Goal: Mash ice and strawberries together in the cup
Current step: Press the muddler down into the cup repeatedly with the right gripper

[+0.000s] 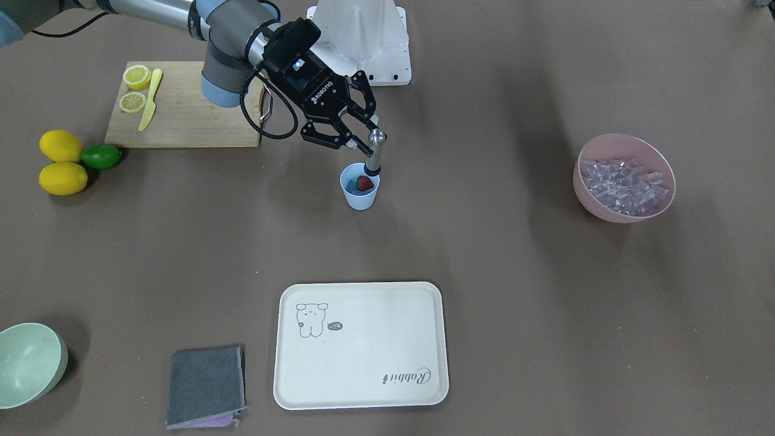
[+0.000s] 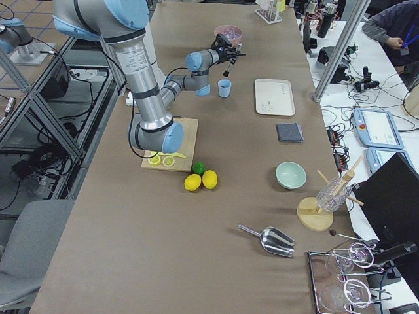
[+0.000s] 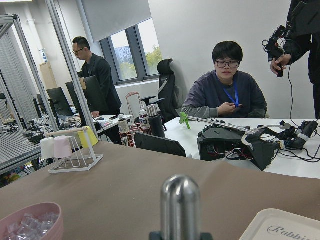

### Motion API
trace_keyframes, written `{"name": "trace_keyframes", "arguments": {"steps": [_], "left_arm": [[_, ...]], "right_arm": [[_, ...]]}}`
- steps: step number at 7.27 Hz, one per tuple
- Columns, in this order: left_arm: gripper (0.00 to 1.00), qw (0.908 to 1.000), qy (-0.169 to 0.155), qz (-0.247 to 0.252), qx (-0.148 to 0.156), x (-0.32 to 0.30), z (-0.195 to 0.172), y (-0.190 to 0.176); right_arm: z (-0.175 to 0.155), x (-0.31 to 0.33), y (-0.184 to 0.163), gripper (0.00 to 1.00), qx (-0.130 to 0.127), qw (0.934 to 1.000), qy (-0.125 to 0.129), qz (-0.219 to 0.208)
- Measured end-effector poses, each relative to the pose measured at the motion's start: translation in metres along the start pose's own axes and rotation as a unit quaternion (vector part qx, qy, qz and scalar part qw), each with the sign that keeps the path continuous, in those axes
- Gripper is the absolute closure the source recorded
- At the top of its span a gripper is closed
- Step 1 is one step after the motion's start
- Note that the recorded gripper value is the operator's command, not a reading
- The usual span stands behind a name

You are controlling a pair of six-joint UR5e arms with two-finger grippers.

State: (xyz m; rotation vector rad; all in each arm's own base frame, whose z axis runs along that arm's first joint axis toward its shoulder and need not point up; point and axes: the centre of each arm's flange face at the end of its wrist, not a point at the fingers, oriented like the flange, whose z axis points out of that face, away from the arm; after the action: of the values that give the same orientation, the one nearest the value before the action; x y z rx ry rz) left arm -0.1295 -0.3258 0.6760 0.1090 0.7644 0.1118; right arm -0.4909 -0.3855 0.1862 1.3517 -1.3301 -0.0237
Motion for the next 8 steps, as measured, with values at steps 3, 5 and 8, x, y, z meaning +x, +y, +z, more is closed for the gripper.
{"name": "trace_keyframes", "arguments": {"steps": [3, 5, 8], "left_arm": [[0.02, 1.0000, 0.001, 0.000, 0.000, 0.000, 0.000, 0.000], [0.02, 1.0000, 0.001, -0.001, -0.001, 0.000, 0.001, 0.001], [0.02, 1.0000, 0.001, 0.001, 0.000, 0.000, 0.000, 0.000]], "right_arm": [[0.001, 0.027, 0.043, 1.00, -0.015, 0.9998, 0.006, -0.005], [-0.002, 0.029, 0.054, 1.00, -0.023, 0.9997, 0.008, -0.007], [0.010, 0.016, 0.014, 1.00, -0.004, 1.0000, 0.002, -0.001]]}}
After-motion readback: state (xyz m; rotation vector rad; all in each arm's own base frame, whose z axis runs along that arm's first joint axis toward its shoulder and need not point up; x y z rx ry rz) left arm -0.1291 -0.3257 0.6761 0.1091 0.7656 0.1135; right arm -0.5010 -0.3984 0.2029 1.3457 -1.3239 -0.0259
